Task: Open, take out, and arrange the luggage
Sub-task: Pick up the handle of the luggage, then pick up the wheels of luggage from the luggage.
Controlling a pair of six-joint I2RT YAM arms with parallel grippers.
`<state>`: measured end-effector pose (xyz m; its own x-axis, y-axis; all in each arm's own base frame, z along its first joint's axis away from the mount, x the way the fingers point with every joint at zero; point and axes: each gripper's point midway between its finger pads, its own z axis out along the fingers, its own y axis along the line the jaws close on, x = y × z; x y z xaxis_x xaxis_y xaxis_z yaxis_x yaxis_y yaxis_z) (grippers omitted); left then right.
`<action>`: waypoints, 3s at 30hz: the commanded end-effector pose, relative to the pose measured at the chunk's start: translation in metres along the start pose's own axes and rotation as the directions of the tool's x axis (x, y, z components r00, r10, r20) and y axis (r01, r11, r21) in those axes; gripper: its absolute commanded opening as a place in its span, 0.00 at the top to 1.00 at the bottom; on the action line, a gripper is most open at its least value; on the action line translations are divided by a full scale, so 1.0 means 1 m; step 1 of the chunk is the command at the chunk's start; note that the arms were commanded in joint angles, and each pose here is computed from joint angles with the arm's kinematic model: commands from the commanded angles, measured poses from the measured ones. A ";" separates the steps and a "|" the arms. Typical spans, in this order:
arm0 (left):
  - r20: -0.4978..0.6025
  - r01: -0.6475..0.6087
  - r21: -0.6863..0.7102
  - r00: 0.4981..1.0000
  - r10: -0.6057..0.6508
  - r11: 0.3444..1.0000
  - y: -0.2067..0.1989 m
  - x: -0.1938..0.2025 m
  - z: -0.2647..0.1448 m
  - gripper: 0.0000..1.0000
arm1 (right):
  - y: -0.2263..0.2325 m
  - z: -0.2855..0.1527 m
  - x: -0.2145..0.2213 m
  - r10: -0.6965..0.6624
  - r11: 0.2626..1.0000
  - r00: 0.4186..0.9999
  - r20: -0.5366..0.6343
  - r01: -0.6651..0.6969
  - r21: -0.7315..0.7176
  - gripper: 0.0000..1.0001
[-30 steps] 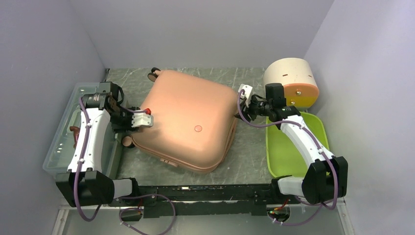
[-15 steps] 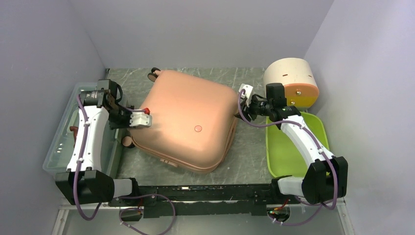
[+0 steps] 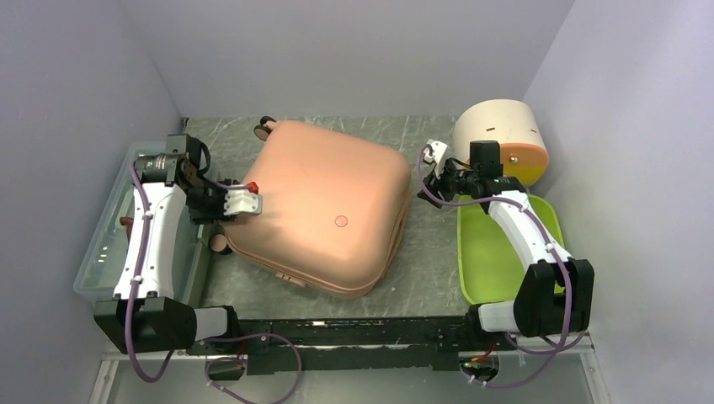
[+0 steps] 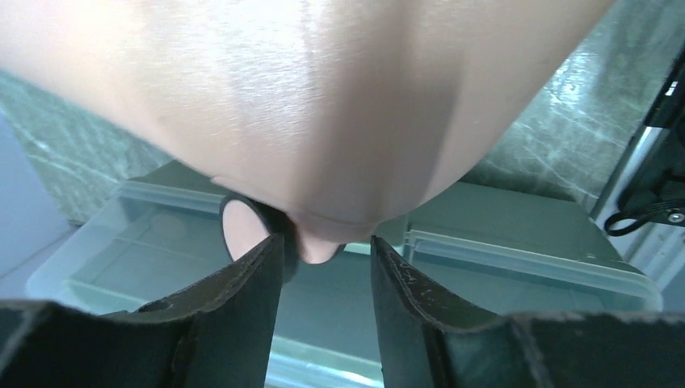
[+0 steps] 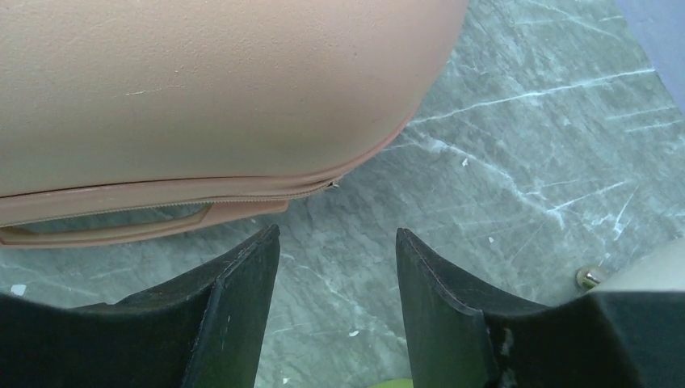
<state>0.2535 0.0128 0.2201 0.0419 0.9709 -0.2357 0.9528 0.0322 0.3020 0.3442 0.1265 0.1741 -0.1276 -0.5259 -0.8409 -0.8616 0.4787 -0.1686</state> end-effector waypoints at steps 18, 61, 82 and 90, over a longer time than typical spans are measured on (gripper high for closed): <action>0.013 0.014 0.148 1.000 -0.016 0.989 -0.027 0.012 0.056 0.80 | 0.011 -0.012 -0.028 -0.013 0.999 0.995 0.098 0.017 -0.041 0.43; 0.514 0.384 -0.479 0.851 -0.102 0.789 0.111 -0.096 -0.086 0.01 | 0.002 0.015 0.007 -0.053 0.989 0.996 0.070 0.062 -0.132 0.39; 0.698 0.641 -0.303 0.653 -0.294 0.705 0.116 -0.123 -0.061 0.00 | -0.018 0.058 0.022 0.061 0.990 0.989 0.132 -0.043 -0.135 0.47; 0.716 0.680 -0.266 0.614 -0.332 0.683 0.111 -0.124 -0.060 0.00 | -0.013 0.062 0.036 0.054 0.987 0.993 0.101 -0.038 -0.155 0.49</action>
<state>0.3393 -0.0860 0.3218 -0.1001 0.4687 -0.8777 0.6214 0.7184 0.3127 0.3724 0.1417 0.1047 -0.1926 -0.4224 -0.8857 -0.9121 0.4099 0.0029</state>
